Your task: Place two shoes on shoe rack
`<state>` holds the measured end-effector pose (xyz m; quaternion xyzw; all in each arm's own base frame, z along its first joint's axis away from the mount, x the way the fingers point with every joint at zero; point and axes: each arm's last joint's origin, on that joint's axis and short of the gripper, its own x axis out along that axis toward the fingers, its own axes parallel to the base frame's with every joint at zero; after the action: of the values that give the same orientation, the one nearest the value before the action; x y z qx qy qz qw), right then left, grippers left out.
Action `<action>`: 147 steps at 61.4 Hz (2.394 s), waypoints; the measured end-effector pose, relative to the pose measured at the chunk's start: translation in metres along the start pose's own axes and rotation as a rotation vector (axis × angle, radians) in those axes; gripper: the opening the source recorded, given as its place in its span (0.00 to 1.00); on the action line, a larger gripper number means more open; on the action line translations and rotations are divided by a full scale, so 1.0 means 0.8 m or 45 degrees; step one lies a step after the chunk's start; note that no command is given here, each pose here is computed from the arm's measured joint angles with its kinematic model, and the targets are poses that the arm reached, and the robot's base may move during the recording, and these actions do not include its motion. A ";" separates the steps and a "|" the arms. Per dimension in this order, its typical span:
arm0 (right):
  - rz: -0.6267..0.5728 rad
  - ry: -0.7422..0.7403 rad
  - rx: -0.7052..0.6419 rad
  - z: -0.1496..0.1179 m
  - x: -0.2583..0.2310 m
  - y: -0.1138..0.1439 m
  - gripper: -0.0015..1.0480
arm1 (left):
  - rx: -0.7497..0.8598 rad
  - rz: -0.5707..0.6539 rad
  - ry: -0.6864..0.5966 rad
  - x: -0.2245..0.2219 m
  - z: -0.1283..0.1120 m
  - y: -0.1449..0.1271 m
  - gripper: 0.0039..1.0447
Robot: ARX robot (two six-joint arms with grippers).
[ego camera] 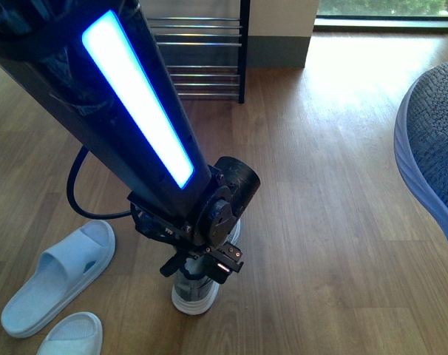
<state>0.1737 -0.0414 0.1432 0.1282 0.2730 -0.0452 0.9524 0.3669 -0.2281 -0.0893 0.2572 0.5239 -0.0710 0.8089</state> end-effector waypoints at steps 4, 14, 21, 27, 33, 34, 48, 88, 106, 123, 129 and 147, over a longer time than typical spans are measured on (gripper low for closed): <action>0.000 0.000 0.000 0.000 0.000 0.000 0.02 | -0.006 -0.002 -0.013 -0.008 0.001 0.000 0.91; 0.000 0.000 0.000 0.000 0.000 0.000 0.02 | -0.025 0.013 -0.044 -0.024 0.006 0.006 0.91; 0.000 0.000 0.000 0.000 0.000 0.000 0.02 | -0.030 0.027 -0.031 -0.022 0.002 0.011 0.91; 0.000 0.000 0.000 0.000 0.000 0.000 0.02 | -0.039 0.040 -0.020 -0.019 -0.001 0.015 0.91; 0.000 0.000 0.000 0.000 0.000 0.000 0.02 | -0.044 0.053 -0.016 -0.012 0.001 0.016 0.91; 0.000 0.000 0.000 0.000 0.000 0.000 0.02 | -0.043 0.053 -0.013 -0.011 0.001 0.015 0.91; 0.000 0.000 0.000 0.000 0.000 0.000 0.02 | -0.023 0.059 0.024 0.017 -0.003 0.004 0.91; 0.000 0.000 0.000 0.000 0.000 0.000 0.02 | 0.008 0.129 0.042 0.050 0.003 -0.030 0.47; 0.000 0.000 0.000 0.000 0.000 0.000 0.02 | -0.038 0.107 0.057 0.050 -0.007 -0.040 0.08; 0.000 0.000 0.000 0.000 0.000 0.000 0.02 | -0.116 0.079 0.064 0.040 -0.024 -0.033 0.01; 0.000 0.000 0.000 0.000 0.000 0.000 0.02 | -0.155 0.067 0.068 0.031 -0.030 -0.024 0.01; 0.000 0.000 0.000 0.000 0.000 0.000 0.02 | -0.302 0.078 -0.052 -0.034 -0.034 0.021 0.01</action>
<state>0.1737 -0.0414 0.1432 0.1284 0.2730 -0.0452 0.9523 0.3393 -0.2043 -0.0683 0.1742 0.5040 0.0111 0.8459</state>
